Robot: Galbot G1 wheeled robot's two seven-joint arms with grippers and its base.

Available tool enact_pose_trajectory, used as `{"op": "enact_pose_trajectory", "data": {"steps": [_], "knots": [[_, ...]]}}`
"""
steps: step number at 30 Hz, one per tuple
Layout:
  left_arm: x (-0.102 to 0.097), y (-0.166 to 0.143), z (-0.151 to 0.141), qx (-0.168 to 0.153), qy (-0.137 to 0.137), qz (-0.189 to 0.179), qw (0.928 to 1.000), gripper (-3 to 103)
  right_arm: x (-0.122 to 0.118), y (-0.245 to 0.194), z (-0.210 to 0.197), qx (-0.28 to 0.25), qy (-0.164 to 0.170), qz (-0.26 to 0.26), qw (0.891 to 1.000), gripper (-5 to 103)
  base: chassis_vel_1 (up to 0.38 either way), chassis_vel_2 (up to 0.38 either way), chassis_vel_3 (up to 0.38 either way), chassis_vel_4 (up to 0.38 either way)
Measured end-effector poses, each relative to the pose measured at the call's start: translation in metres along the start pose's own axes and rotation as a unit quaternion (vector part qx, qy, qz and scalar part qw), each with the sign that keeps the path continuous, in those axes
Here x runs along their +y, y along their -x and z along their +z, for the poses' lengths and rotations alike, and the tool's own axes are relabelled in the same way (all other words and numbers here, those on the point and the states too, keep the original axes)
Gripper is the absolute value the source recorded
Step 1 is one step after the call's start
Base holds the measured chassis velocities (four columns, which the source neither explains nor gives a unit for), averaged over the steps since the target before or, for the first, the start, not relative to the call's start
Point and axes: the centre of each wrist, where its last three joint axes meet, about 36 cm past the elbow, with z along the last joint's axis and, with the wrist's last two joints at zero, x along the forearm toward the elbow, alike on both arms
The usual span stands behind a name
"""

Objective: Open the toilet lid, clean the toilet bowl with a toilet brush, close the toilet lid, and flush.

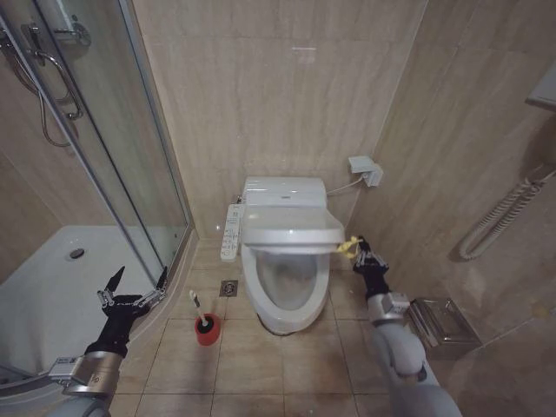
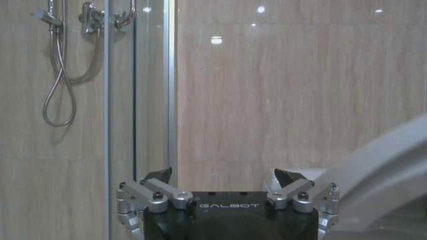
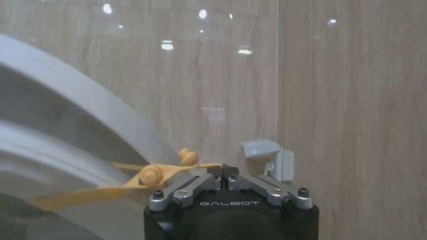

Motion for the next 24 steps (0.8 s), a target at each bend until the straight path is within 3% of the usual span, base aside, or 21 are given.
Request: {"op": "enact_pose_trajectory", "data": {"steps": [15, 24], "knots": [[0.0, 0.0, 0.0, 0.0, 0.0, 0.0, 1.0, 100, -0.02, 0.079, -0.013, -0.014, -0.021, -0.003, 1.0, 1, 0.0, 0.0, 0.0, 0.0], [0.0, 0.0, 0.0, 0.0, 0.0, 0.0, 1.0, 100, -0.013, 0.139, -0.039, -0.031, -0.023, 0.006, 0.999, 1, 0.0, 0.0, 0.0, 0.0]]}}
